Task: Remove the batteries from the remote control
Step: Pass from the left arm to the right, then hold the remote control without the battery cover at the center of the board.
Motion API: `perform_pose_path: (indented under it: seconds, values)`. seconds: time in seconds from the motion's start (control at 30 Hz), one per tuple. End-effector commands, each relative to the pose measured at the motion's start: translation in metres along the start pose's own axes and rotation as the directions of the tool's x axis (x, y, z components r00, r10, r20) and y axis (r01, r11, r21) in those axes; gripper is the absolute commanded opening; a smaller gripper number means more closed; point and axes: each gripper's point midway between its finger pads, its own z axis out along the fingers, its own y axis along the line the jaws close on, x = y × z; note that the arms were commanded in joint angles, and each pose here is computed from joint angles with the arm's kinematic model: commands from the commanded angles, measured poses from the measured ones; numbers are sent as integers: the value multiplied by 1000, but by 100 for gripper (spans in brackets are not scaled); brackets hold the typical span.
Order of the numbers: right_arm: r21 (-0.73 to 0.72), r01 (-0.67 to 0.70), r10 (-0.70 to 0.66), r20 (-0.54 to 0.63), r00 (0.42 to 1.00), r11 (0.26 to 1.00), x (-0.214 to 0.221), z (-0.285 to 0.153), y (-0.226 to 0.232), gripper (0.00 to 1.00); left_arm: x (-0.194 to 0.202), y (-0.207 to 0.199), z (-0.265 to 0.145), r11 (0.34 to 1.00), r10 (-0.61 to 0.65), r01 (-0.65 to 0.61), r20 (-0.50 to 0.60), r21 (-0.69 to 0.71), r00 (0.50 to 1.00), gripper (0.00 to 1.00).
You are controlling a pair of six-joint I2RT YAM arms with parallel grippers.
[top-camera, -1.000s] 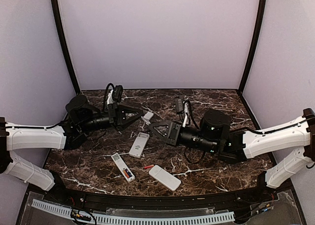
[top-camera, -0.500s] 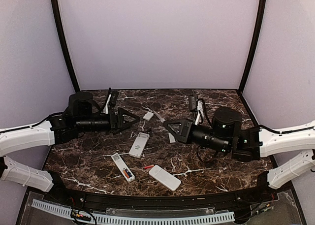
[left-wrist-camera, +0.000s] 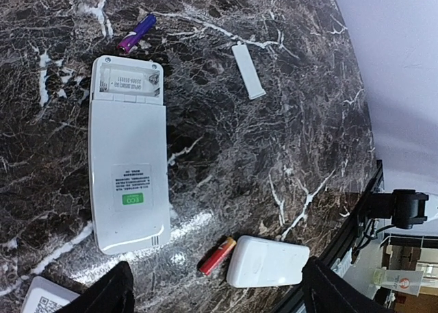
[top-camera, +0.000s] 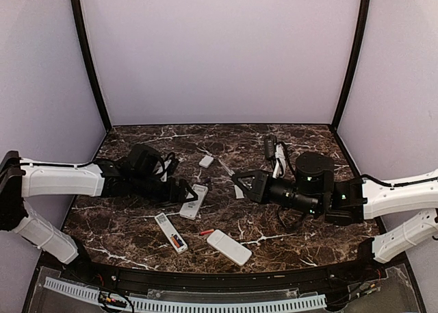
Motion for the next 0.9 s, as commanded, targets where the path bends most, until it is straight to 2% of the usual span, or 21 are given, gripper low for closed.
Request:
perform_pose_path:
  seconds: [0.0,0.43,0.87]
  values:
    - [21,-3,3,0,1000,1000,3,-1,-4,0,8,15,12,996,41,-46,-75,-77,996,85]
    - [56,0,1,-9,1000,998,3,1,-9,0,28,56,32,965,40,-95,-218,-244,975,85]
    - [63,-6,8,-24,1000,998,7,4,-10,0,62,73,15,961,-19,-59,-274,-272,961,86]
